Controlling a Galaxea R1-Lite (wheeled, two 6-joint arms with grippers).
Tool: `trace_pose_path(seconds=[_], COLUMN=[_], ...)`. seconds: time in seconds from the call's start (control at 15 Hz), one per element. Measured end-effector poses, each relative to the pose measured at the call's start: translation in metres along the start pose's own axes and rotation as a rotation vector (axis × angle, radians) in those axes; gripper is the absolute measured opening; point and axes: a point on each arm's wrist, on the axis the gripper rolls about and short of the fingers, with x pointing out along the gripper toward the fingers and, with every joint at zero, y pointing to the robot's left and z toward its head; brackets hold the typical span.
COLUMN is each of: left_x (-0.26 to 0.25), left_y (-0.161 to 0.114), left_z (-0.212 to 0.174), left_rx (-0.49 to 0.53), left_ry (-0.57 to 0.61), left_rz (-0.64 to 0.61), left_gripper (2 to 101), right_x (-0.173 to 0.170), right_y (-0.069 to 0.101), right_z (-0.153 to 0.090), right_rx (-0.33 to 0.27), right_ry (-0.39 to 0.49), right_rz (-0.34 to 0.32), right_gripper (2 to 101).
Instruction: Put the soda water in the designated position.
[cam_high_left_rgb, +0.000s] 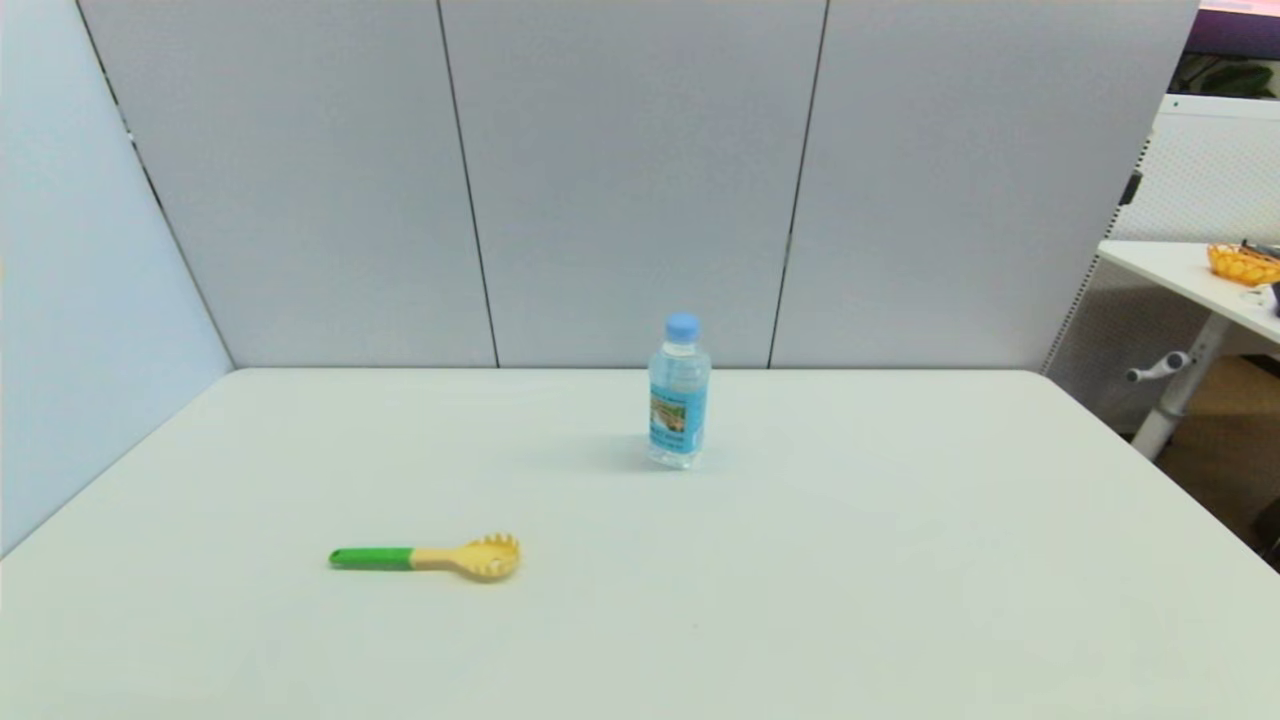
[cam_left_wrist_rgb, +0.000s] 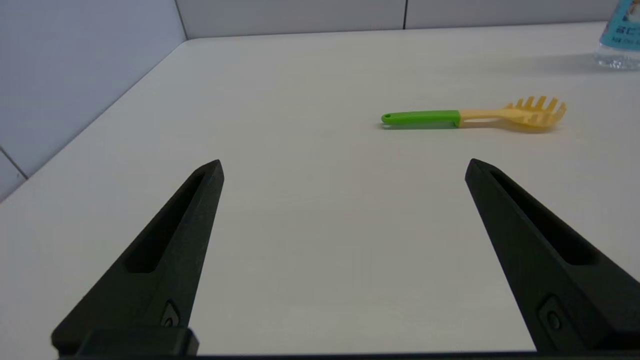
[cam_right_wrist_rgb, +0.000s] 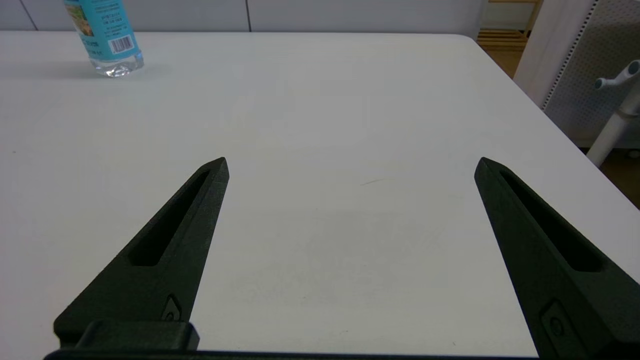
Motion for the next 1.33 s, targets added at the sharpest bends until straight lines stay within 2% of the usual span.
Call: trace_pose_path(seconds=[0.27,0.53,1.0,1.13,1.33], left_x=[0.002,0.023,0.119,0.155,0.209], left_y=[0.004,0.007,0.008,0.003,-0.015], left_z=[0.047,0.122,0.253,0.269,0.272], left_rx=[0.056,0.085,0.151,0.148,0.121], left_ry=[-0.026,-0.051,-0.142,-0.142,-0.097], left_rz=[-0.023,-0.151,-0.530,-0.657,-0.844], left_gripper=[97.8,97.8,97.8,97.8,97.8], right_x=[0.000,0.000,0.000,0.000,0.000], right_y=[0.000,0.000,0.000,0.000,0.000], right_z=[0.000,0.000,0.000,0.000,0.000], right_rx=[0.000,0.000,0.000,0.000,0.000], right_ry=[0.000,0.000,0.000,0.000,0.000], right_rz=[0.000,0.000,0.000,0.000,0.001], right_gripper=[97.4,97.4,97.4,97.4,97.4])
